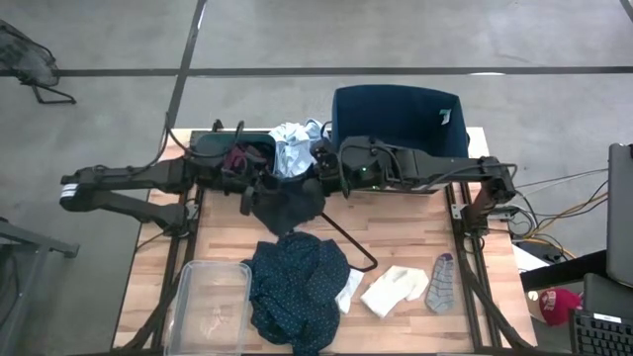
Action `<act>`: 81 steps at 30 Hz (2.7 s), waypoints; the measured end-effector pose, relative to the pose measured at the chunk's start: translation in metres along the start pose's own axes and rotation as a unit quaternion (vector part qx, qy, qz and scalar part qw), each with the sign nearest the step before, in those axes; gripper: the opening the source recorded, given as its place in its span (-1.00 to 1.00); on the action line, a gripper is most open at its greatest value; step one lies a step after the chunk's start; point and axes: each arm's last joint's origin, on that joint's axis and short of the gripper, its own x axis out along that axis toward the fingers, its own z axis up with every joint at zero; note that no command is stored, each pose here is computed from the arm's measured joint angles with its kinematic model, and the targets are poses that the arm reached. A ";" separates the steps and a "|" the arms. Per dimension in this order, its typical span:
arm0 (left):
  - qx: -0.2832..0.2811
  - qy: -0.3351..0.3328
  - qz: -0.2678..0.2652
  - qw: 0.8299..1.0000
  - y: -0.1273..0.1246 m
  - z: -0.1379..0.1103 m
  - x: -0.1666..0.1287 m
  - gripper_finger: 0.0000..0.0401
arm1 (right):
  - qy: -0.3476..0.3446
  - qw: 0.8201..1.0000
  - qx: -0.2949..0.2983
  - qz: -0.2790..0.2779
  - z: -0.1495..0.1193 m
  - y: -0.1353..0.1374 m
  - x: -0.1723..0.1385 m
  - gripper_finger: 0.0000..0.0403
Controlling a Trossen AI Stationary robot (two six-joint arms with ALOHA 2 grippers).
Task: Pick & Place Cloths
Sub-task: Put the dark blue underwear into the green bin
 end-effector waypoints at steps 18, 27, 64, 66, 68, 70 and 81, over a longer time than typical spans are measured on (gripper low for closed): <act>0.039 -0.031 -0.039 0.998 -0.007 0.004 0.008 -0.85 | 0.009 1.000 -0.012 -0.003 0.002 -0.002 0.013 -0.96; 0.030 -0.017 0.040 0.999 -0.003 0.000 -0.015 -0.87 | 0.002 1.000 -0.009 0.004 0.008 0.004 0.002 -0.94; 0.062 0.092 0.567 0.816 0.109 -0.010 -0.071 -0.84 | 0.050 0.999 -0.007 -0.007 -0.018 0.011 -0.001 -0.08; 0.051 0.102 0.567 0.816 0.114 -0.014 -0.068 -0.84 | 0.051 0.999 -0.008 -0.007 -0.019 0.011 -0.001 -0.11; 0.038 0.106 0.571 0.813 0.118 -0.016 -0.065 -0.84 | 0.051 0.999 -0.009 -0.007 -0.019 0.011 -0.001 -0.14; 0.028 0.110 0.572 0.813 0.121 -0.017 -0.063 -0.84 | 0.052 0.999 -0.009 -0.007 -0.019 0.010 0.000 -0.17; -0.048 0.091 0.528 0.843 0.113 -0.013 -0.064 -0.15 | 0.061 0.998 -0.009 -0.016 -0.025 0.005 0.003 -0.15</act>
